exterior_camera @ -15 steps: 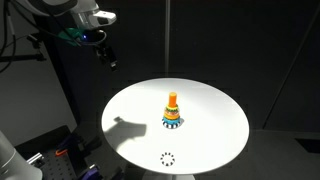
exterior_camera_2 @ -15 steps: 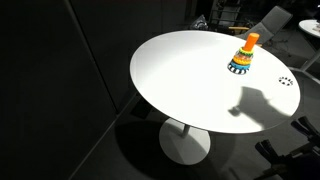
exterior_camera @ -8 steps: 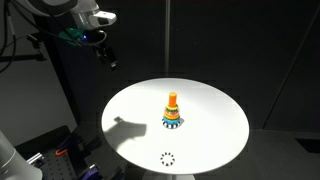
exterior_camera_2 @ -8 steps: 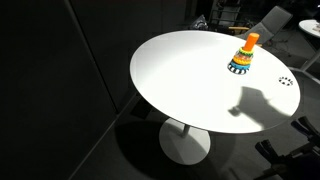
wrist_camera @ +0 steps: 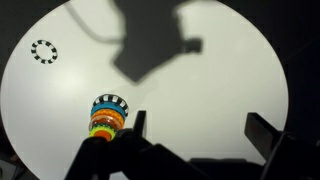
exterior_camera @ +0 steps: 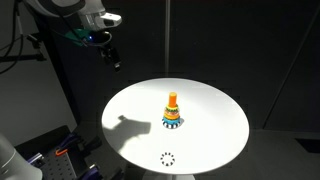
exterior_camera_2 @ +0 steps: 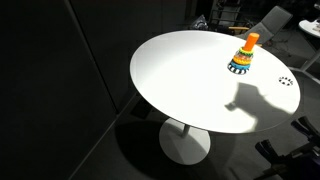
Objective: Pick up the white and black striped ring and place it on the ring stacking rack
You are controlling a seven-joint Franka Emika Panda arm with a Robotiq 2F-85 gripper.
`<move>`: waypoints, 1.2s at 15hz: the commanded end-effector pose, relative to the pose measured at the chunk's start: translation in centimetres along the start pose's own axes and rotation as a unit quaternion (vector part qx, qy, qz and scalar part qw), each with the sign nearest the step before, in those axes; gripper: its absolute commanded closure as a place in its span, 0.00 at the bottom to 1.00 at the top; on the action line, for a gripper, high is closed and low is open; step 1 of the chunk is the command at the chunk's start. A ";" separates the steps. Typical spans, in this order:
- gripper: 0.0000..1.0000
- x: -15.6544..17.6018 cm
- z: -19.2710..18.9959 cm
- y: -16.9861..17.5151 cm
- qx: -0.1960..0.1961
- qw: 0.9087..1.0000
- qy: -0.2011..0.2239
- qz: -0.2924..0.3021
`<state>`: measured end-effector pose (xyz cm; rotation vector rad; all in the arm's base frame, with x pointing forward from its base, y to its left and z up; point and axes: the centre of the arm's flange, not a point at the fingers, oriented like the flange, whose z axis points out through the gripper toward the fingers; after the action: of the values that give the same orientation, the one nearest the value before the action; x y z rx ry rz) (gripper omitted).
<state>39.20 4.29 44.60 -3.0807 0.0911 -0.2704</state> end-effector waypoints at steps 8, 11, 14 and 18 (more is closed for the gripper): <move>0.00 5.8 3.4 5.0 -0.017 0.996 -0.066 0.051; 0.00 6.5 5.2 6.8 -0.019 0.994 -0.089 0.054; 0.00 6.8 7.1 8.5 -0.019 0.992 -0.109 0.055; 0.00 7.2 9.5 11.1 -0.023 0.990 -0.128 0.056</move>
<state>45.82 -4.80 36.58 -3.0977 0.2872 0.0922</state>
